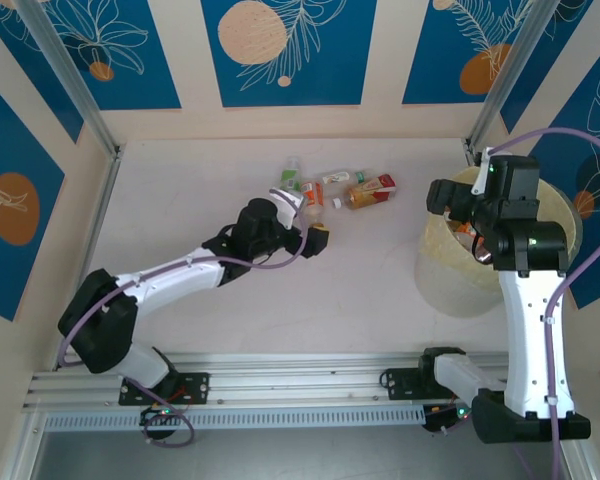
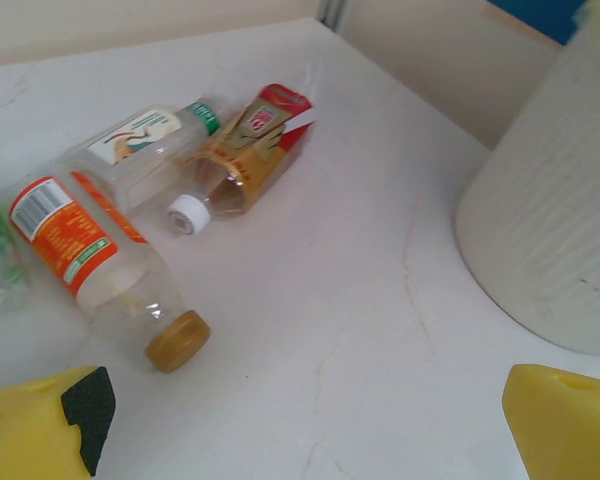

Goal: Put the plastic bottles in the bin

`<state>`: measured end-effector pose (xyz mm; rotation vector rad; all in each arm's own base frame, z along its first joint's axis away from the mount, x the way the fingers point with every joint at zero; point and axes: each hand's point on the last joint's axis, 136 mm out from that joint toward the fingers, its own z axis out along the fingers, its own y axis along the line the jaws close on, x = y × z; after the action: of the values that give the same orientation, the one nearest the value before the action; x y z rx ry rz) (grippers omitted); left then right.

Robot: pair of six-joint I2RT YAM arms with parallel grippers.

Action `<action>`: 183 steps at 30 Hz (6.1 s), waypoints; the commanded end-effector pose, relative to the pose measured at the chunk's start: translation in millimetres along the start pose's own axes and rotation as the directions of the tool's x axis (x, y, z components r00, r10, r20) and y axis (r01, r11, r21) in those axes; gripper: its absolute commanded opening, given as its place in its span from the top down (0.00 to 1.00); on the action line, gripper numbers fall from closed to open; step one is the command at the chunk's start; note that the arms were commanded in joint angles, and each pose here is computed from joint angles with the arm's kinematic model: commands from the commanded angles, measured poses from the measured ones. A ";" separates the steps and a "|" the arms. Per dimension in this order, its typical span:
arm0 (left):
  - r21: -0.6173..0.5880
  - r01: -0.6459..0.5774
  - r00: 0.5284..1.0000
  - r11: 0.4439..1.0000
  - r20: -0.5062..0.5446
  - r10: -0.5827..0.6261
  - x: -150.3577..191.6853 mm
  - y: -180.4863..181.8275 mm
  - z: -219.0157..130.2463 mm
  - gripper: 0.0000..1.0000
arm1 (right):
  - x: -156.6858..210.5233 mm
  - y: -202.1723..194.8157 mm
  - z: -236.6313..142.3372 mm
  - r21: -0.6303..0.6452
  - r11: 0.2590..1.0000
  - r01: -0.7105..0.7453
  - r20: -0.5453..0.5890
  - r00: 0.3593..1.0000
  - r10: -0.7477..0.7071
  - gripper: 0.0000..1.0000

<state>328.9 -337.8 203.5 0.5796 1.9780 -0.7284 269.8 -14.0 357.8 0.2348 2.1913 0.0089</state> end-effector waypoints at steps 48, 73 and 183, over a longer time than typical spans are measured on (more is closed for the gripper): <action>-0.467 0.467 0.851 0.751 0.007 -0.525 76.8 140.4 -26.4 0.00 | 84.9 153.4 279.6 0.146 0.888 -0.436 -0.255 0.850 0.460 0.01; -0.498 0.502 0.829 0.707 0.047 -0.557 89.6 156.5 -41.5 0.00 | 128.4 106.7 369.5 0.387 0.798 -0.463 -0.290 0.760 0.581 0.12; -0.234 0.621 0.759 0.748 -0.057 -0.648 70.9 117.8 9.6 0.00 | 4.7 -65.4 38.1 0.141 0.944 -0.298 -0.008 0.953 0.302 0.01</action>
<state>371.5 -256.6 103.2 -0.1842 2.3682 -0.9012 288.3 -73.5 337.2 0.5062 2.1699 0.0133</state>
